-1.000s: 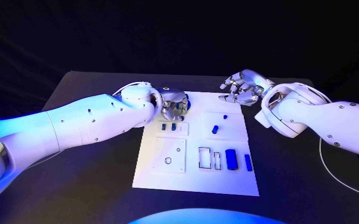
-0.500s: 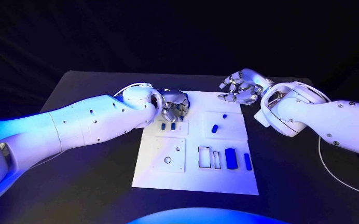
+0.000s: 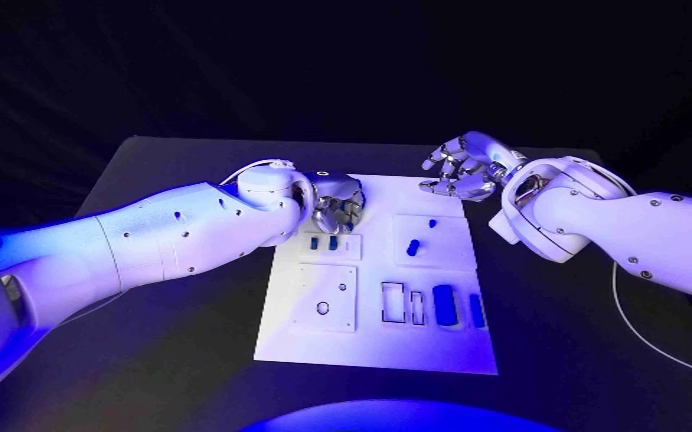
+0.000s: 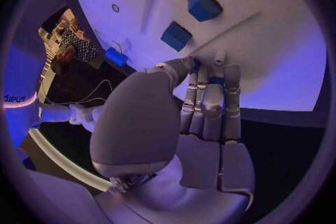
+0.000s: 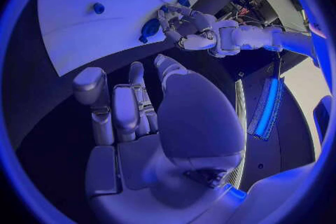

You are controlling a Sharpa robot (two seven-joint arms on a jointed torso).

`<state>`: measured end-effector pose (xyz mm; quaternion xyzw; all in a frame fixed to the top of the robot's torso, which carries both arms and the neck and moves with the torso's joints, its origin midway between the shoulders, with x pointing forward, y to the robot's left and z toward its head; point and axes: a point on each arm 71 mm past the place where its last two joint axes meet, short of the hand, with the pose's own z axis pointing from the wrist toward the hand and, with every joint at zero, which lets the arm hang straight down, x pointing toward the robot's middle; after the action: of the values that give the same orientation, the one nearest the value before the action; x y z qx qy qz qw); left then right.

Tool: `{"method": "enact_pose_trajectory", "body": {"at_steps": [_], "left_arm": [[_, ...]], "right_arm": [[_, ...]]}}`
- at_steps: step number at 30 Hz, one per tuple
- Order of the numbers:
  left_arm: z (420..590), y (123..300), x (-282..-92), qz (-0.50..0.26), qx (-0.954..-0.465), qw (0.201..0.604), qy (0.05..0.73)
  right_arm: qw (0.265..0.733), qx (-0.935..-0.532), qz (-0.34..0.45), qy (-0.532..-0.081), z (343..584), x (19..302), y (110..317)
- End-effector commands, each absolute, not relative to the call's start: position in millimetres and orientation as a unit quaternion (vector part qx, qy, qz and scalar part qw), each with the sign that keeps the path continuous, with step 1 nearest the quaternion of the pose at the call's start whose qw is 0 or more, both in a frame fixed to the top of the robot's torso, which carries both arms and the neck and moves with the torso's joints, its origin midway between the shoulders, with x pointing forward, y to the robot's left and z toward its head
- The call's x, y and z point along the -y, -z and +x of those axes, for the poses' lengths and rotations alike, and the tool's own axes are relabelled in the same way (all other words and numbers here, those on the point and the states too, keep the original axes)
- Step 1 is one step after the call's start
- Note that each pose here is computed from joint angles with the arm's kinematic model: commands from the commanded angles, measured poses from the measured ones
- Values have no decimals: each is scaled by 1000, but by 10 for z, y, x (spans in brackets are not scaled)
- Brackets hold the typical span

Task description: Assemble the parts on the task board

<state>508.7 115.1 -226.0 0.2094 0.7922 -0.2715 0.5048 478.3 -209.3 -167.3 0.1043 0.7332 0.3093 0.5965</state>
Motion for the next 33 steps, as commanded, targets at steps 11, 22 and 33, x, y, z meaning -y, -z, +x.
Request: {"method": "enact_pose_trajectory", "body": {"at_steps": [11,22,33], "left_arm": [[5079,2284,-1159,208,-783,515,282],[5028,2173,-1272,183,-776,520,307],[4998,2036,-1518,156,-777,527,307]], "right_arm": [[594,-735,97,-312,4778,2073,1677],[595,-735,98,-311,4784,2085,1678],[595,-735,100,-309,4782,2101,1678]]}}
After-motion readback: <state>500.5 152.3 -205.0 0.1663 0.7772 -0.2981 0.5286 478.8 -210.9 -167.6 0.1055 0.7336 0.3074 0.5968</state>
